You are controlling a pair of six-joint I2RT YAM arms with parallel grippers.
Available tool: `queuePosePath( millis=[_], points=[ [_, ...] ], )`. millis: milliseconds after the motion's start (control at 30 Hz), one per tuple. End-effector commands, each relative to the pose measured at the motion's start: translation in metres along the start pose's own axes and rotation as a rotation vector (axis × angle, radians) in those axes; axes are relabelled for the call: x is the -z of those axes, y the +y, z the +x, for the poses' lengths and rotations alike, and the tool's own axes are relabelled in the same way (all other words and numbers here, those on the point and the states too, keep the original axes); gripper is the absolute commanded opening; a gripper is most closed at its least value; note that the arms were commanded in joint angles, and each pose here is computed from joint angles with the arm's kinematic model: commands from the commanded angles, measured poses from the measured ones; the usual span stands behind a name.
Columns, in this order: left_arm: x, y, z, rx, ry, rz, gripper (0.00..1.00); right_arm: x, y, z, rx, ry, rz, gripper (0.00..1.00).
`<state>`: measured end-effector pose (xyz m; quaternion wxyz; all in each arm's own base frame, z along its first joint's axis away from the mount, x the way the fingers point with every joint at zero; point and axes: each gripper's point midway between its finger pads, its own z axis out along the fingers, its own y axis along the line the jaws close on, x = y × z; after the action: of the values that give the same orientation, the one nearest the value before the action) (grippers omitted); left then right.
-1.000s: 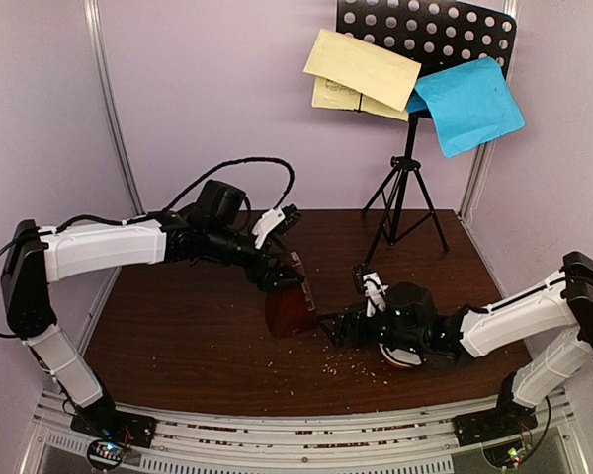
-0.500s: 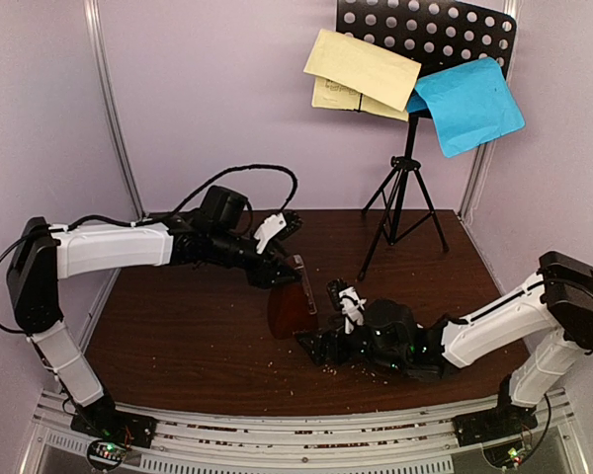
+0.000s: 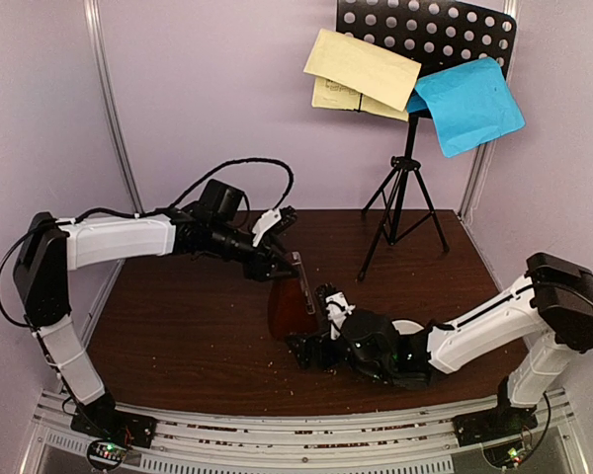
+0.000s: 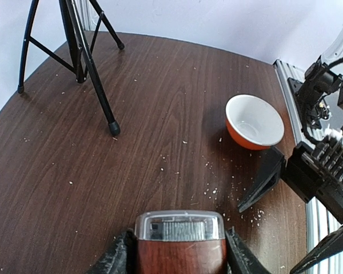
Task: Pack up the instrument practice props
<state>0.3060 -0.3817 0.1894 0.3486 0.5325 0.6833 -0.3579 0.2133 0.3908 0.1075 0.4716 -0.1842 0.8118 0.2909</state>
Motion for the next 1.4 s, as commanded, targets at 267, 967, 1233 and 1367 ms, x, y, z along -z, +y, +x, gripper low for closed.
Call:
queuePosePath(
  millis=[267,967,1233,1367],
  points=[
    [-0.009,0.012,0.032,0.167,0.080,0.074,0.28,-0.026,-0.020,0.026,0.024,0.081,0.165,1.00],
    [-0.012,0.018,0.037,0.173,0.094,0.054,0.28,-0.063,-0.051,0.042,0.124,0.131,0.221,1.00],
    [-0.011,0.018,0.035,0.170,0.090,0.055,0.28,-0.069,-0.052,0.034,0.165,0.087,0.237,1.00],
    [-0.011,0.017,0.035,0.171,0.089,0.061,0.28,-0.070,-0.056,0.028,0.161,0.052,0.242,1.00]
  ],
)
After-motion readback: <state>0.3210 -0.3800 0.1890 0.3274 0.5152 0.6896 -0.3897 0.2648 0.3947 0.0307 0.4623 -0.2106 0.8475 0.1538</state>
